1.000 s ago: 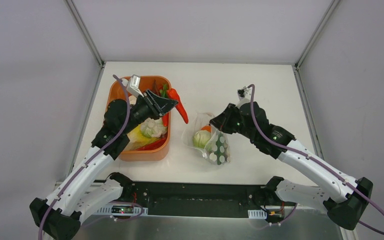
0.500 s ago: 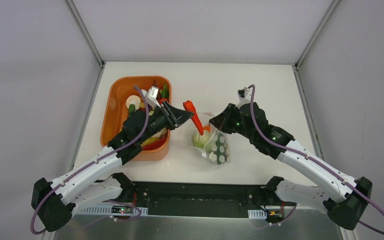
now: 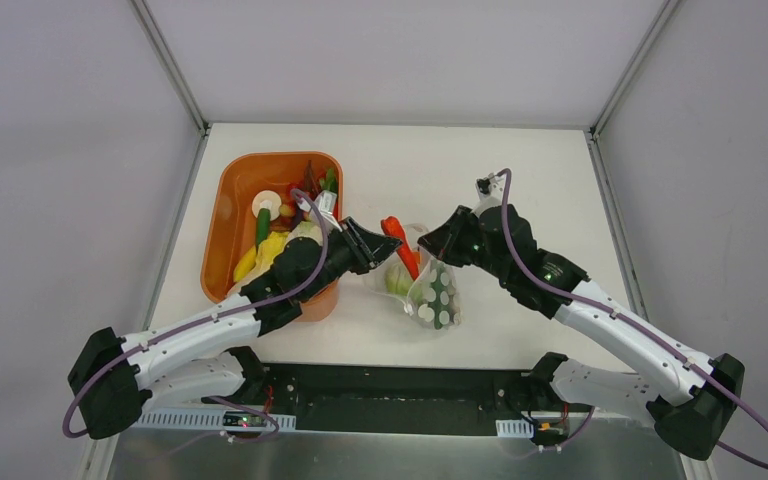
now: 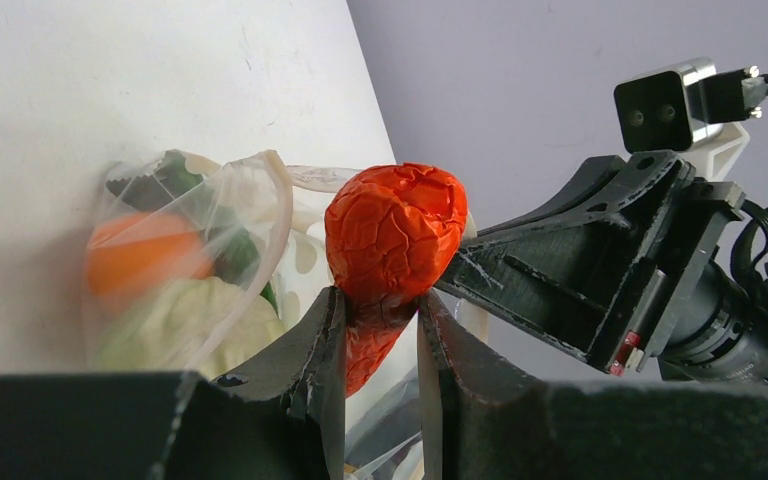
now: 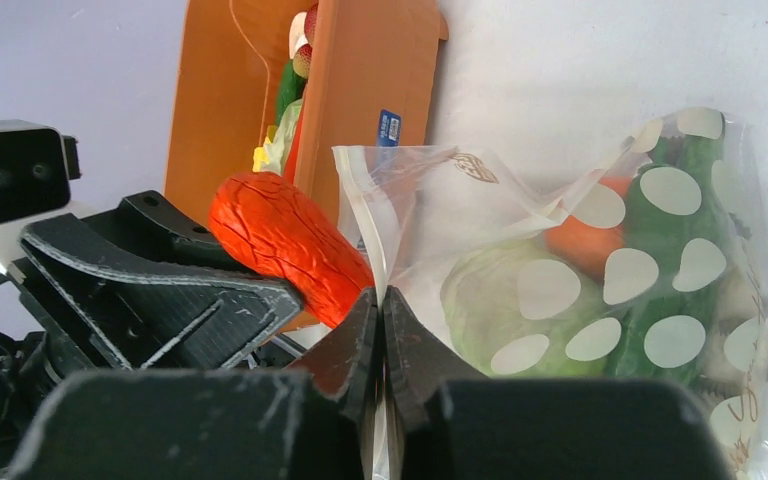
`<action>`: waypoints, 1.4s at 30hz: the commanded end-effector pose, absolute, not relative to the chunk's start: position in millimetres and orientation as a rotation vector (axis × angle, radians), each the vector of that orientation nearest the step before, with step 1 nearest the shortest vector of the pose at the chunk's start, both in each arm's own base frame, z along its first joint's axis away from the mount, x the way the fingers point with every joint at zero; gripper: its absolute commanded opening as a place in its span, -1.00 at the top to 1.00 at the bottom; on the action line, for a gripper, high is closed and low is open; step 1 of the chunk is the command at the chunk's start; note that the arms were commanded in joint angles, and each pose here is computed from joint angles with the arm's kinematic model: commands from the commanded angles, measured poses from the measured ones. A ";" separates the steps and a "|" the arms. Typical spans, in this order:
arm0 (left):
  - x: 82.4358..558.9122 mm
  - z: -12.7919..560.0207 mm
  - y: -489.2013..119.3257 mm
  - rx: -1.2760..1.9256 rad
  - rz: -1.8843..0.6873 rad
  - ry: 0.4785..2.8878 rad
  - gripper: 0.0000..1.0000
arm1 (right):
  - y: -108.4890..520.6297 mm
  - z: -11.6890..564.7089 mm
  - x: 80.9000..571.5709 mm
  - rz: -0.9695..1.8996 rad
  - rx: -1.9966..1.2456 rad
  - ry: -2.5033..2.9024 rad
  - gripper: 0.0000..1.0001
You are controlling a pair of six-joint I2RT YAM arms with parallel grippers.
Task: Place the food in the zip-top bag and seal the zipper
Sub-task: Place the fake vegetable in the zipper food storage bag.
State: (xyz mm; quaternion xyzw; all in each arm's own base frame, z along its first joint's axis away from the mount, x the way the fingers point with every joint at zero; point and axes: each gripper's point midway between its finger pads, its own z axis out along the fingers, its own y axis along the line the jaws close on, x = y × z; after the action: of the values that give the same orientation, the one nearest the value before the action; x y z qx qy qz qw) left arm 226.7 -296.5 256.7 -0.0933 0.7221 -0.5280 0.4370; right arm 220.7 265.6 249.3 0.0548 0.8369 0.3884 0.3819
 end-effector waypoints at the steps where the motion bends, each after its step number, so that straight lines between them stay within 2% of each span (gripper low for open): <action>1: 229.4 270.0 -300.6 -0.277 -1.339 1.731 0.81 | 269.2 278.0 228.3 1.061 0.173 2.028 0.89; 19: 205.6 229.6 -337.3 -0.195 -1.366 1.970 0.49 | 259.0 281.1 235.8 1.015 0.220 1.984 0.89; 29: 192.0 232.6 -357.7 0.014 -1.345 2.084 0.11 | 256.5 275.1 234.7 1.000 0.225 1.997 0.89; 39: 192.3 231.9 -327.0 0.134 -1.069 2.180 -0.27 | 256.8 276.8 236.5 0.982 0.208 1.999 0.88; 42: 193.8 231.9 -321.4 0.160 -1.008 2.197 -0.29 | 255.7 275.1 237.0 0.986 0.227 1.994 0.88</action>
State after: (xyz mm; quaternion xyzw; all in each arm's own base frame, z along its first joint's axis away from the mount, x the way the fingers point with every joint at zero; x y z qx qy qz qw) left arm 193.7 -335.3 217.2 0.0320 0.8442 -0.4248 0.3254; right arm 231.1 256.1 253.2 0.0793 0.8259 0.3760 0.4126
